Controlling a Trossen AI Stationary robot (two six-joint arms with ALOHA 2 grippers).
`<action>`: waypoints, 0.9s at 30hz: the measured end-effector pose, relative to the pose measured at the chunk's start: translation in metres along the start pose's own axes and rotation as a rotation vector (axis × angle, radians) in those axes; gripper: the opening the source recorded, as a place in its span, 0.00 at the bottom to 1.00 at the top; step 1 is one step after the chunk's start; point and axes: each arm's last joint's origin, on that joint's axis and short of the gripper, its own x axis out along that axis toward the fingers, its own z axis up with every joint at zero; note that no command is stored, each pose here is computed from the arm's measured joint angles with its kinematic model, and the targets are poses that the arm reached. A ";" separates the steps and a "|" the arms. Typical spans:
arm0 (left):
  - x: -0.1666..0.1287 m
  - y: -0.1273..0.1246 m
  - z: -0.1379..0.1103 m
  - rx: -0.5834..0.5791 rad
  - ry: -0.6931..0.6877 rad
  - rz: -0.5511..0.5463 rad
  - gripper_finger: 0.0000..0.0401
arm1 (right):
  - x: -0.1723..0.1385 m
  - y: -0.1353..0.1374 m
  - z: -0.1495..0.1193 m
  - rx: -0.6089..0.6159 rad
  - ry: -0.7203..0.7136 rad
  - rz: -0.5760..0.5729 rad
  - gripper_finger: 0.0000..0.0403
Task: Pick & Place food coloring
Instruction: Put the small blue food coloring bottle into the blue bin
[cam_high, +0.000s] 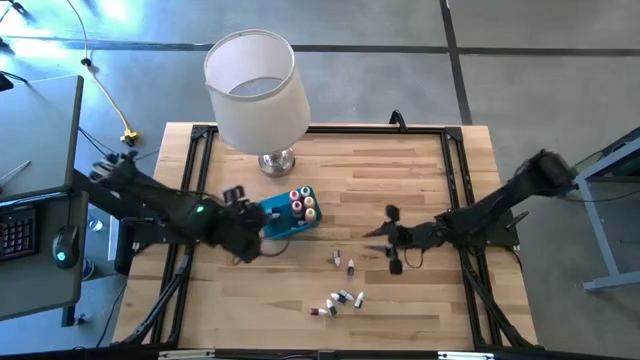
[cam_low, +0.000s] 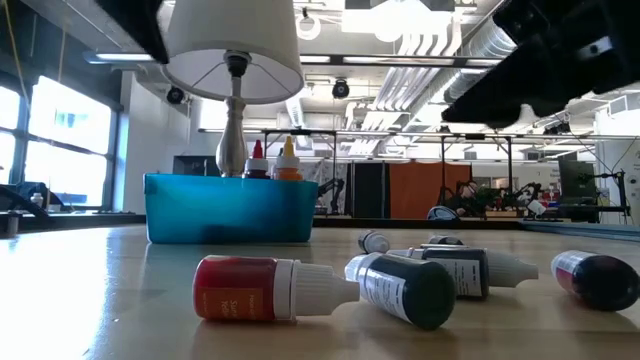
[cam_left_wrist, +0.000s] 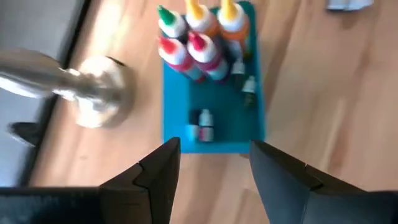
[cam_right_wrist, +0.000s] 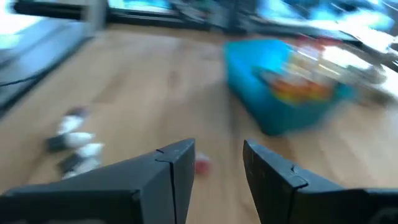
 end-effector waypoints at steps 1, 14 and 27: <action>0.001 -0.002 -0.010 -0.013 -0.019 -0.022 0.46 | 0.007 0.003 0.000 -0.037 -0.021 0.059 0.32; 0.026 -0.023 -0.071 -0.059 -0.227 -0.272 0.46 | 0.092 0.039 -0.016 -0.363 0.141 0.438 0.32; 0.024 -0.024 -0.068 -0.057 -0.266 -0.279 0.46 | 0.094 0.018 0.027 -0.587 0.539 0.550 0.32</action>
